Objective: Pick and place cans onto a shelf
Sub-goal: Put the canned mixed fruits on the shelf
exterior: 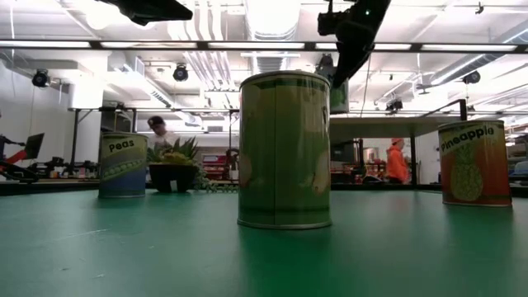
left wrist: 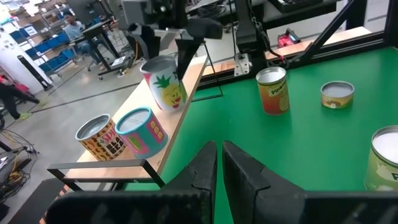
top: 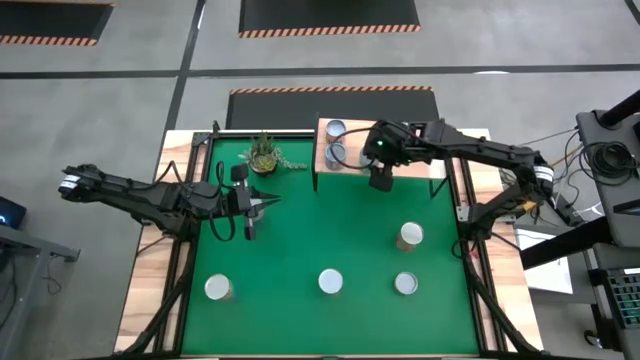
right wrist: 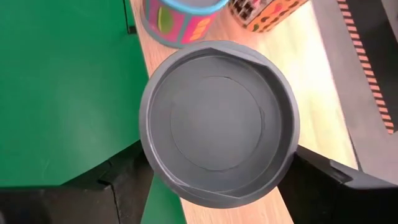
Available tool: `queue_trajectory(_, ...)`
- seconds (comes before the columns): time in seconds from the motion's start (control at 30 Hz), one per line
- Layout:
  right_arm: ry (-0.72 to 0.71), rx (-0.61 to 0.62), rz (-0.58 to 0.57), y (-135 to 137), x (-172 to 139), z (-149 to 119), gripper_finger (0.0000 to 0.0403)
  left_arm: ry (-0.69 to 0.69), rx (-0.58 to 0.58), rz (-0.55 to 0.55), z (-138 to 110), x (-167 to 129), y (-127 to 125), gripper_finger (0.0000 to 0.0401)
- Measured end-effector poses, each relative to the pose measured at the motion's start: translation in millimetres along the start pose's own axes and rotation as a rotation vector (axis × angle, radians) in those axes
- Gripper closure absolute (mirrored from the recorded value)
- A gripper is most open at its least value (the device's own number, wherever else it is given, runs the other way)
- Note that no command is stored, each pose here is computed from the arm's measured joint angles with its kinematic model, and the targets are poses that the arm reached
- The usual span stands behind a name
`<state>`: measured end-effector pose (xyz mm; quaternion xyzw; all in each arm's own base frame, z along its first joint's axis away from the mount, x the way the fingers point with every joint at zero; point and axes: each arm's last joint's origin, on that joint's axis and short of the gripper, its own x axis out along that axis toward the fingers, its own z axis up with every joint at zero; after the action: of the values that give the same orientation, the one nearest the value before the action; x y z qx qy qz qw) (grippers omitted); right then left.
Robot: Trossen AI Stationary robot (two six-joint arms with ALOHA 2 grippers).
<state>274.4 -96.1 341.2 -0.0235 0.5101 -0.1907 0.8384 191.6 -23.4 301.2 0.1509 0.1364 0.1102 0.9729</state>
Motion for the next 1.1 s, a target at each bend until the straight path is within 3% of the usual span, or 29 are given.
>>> queue_trajectory(0.23, 0.011, 0.008, 0.0, 1.0, 10.9, 3.8, 0.0116, 0.0, 0.0, 0.0, 0.0, 0.0, 0.0, 0.0393)
queue_trajectory(0.53, -0.011, -0.004, -0.011, -1.5, 14.3, 7.2, 0.007, 0.0, 0.0, 0.0, 0.0, -0.1, 0.0, 0.0393)
queue_trajectory(0.9, -0.066, -0.003, -0.022, -6.1, -3.2, 16.2, 0.0066, 0.0, 0.0, 0.0, 0.0, -0.1, 0.0, 0.0393)
queue_trajectory(1.1, -0.105, 0.029, 0.002, -1.2, -31.8, 21.7, 0.0076, 0.0, 0.0, 0.0, 0.0, -0.2, 0.1, 0.0393)
